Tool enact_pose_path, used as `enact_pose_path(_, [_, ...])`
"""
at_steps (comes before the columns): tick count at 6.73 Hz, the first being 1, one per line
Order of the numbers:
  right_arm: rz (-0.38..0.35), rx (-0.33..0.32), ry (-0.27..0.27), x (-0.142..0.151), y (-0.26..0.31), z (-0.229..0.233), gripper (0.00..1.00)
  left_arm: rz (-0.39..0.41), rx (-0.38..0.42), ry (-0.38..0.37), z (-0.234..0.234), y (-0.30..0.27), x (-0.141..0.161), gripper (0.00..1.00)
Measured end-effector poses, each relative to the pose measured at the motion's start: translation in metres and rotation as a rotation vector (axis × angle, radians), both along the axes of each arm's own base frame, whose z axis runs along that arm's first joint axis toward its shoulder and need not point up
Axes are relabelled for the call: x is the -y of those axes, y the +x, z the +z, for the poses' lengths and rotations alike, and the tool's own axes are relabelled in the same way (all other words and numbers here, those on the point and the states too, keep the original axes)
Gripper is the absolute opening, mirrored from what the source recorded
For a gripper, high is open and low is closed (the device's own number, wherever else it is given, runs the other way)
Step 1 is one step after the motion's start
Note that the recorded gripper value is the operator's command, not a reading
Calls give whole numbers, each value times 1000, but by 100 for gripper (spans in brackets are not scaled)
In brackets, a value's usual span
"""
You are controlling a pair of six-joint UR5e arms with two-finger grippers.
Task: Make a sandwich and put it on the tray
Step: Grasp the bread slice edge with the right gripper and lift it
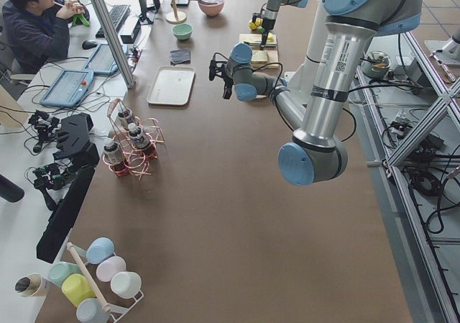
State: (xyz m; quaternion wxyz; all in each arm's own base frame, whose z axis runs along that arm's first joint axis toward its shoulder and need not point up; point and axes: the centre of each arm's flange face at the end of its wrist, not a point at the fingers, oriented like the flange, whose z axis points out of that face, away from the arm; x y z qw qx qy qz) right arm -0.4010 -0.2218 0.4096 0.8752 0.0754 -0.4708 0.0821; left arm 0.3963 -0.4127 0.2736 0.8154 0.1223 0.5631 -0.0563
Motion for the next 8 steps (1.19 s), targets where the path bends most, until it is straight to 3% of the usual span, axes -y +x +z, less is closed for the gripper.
enact_pose_path(1, [1, 8, 13, -3, -6, 10, 58, 1, 0, 0, 0, 0, 0, 97])
enact_pose_path(2, [5, 17, 22, -5, -10, 15, 39, 1, -2, 1, -1, 0, -1, 97])
enact_pose_path(3, [8, 25, 23, -6, -11, 15, 11, 1, -2, 2, -1, 0, -1, 97])
enact_pose_path(4, [10, 32, 23, -7, -11, 13, 0, 1, -3, 2, -2, 0, -1, 97])
enact_pose_path(8, [12, 61, 33, -10, -7, -3, 0, 1, -6, 7, -3, -2, -1, 97])
